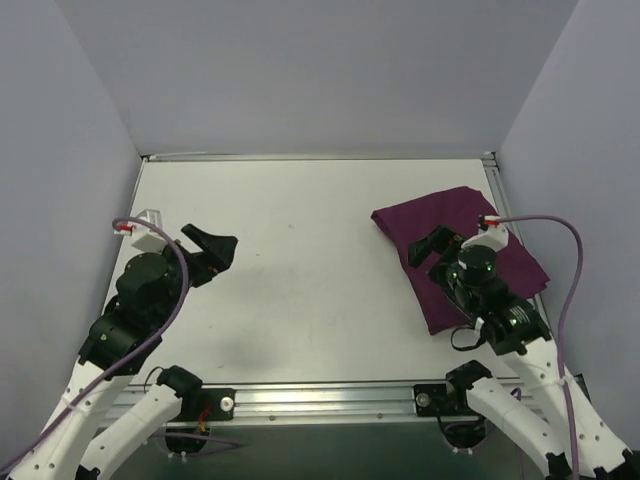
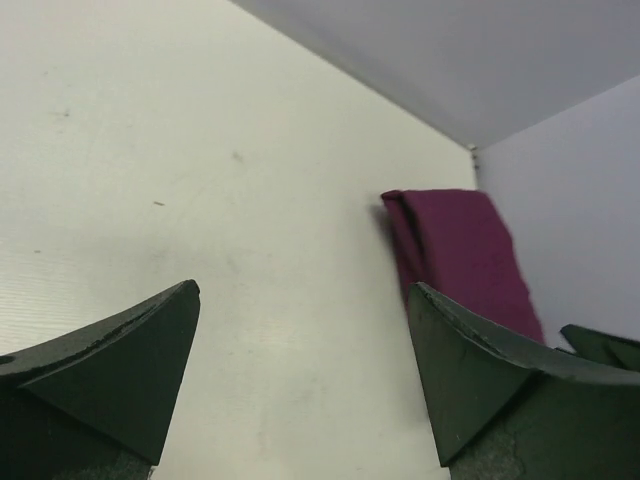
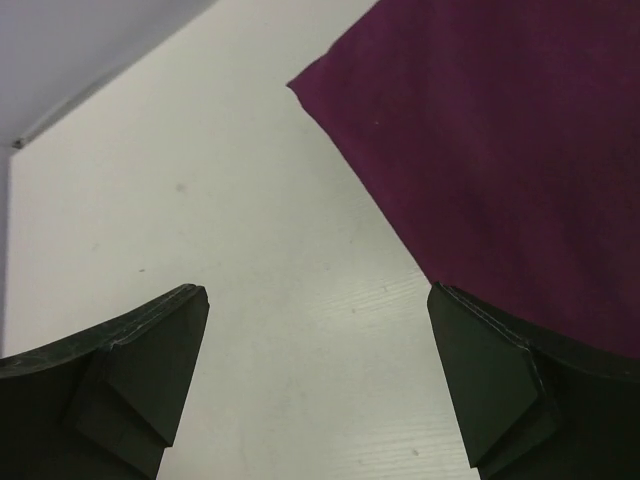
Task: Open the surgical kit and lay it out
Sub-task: Move the surgical kit at the center of the board.
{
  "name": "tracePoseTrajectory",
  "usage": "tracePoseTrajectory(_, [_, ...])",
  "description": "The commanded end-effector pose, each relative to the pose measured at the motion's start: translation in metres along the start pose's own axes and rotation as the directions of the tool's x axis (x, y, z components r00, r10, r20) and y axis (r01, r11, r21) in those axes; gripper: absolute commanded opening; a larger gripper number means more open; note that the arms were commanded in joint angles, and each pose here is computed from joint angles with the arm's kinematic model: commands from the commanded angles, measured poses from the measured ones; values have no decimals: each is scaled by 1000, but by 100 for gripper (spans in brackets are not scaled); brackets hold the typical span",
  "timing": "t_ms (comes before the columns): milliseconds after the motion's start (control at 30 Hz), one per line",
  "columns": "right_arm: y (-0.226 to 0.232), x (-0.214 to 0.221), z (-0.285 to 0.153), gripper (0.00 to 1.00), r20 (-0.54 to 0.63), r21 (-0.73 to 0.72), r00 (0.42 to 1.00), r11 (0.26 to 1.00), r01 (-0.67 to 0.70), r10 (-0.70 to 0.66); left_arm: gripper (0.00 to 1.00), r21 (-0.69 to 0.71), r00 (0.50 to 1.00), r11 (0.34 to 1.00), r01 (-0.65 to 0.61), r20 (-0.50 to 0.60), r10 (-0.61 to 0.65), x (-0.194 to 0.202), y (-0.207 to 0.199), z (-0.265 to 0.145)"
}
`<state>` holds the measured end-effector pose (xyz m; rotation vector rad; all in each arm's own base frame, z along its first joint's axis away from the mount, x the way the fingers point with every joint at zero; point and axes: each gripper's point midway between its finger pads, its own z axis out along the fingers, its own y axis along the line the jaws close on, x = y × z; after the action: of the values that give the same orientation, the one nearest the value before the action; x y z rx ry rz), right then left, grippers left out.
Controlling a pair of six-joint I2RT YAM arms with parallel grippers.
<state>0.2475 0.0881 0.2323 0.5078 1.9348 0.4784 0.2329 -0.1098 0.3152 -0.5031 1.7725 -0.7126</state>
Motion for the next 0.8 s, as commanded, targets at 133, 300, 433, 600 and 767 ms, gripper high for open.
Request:
tracePoseTrajectory(133, [-4, -10, 38, 100, -62, 148, 987, 977, 156, -148, 94, -19, 961, 965, -261, -98, 258, 11, 4, 22])
tracePoseTrajectory(300, [9, -4, 79, 97, -216, 154, 954, 958, 242, -206, 100, -111, 878, 928, -357, -380, 293, 42, 14, 37])
tracePoseTrajectory(433, [7, -6, 108, 77, -266, 212, 944, 943, 257, -197, 90, -160, 795, 908, -388, -556, 242, 59, 19, 38])
tracePoseTrajectory(600, [-7, -26, 135, 0, -246, 280, 964, 945, 171, -102, 70, -163, 706, 900, -405, -681, 194, 75, 18, 37])
tracePoseTrajectory(767, [-79, -60, 153, 0, -156, 485, 987, 873, 46, 35, 49, -90, 703, 923, -374, -677, 219, 76, 4, 40])
